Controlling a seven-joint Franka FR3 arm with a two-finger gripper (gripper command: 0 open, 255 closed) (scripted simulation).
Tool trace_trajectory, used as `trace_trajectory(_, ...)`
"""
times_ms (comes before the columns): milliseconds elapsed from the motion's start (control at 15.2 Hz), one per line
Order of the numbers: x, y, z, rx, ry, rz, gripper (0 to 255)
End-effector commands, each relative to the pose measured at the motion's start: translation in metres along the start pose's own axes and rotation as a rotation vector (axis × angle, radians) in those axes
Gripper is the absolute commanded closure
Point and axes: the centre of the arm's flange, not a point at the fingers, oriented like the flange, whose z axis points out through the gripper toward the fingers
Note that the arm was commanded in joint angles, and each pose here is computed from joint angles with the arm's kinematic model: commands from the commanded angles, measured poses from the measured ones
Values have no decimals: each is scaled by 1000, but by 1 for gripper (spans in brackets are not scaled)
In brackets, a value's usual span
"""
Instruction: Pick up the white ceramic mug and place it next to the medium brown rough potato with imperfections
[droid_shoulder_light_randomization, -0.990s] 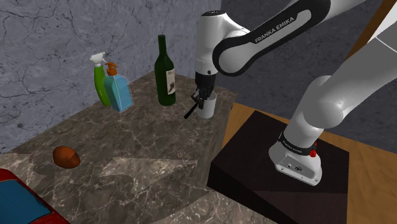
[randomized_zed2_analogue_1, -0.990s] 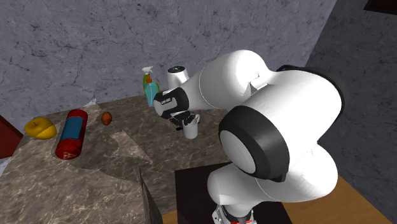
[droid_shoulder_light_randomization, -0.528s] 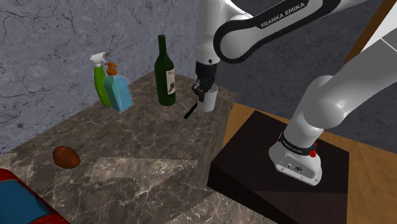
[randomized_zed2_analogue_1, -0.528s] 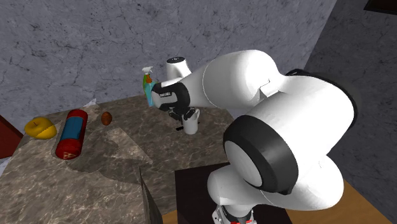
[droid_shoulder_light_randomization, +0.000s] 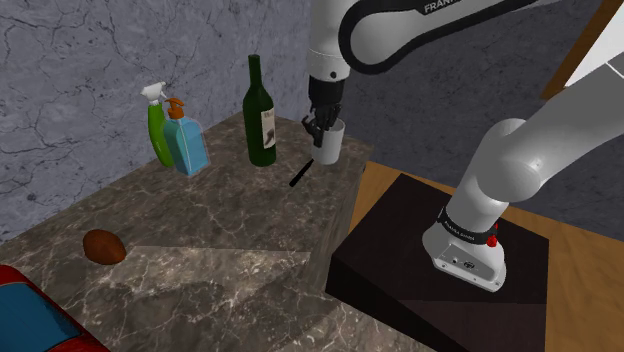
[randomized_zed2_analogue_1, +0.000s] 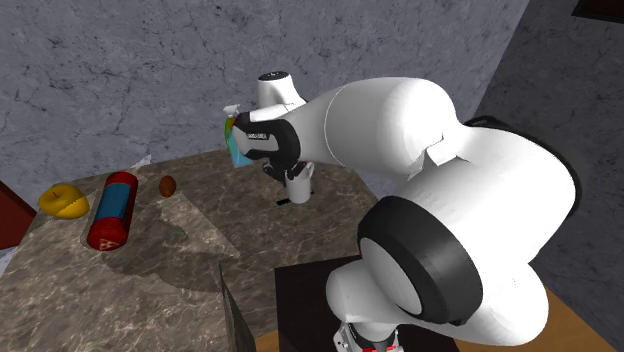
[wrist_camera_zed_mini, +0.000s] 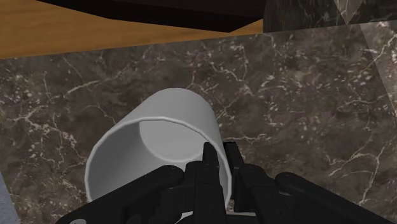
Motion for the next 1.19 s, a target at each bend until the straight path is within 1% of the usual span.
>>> trace_trajectory(0, 1, 1, -11, 0, 0, 0, 255)
trace_trajectory(792, 4, 2, -74, 0, 0, 0, 255)
trace_trajectory(858, 4, 2, -75, 0, 0, 0, 255)
trace_trajectory(1122, 9, -50, -76, 0, 0, 0, 255)
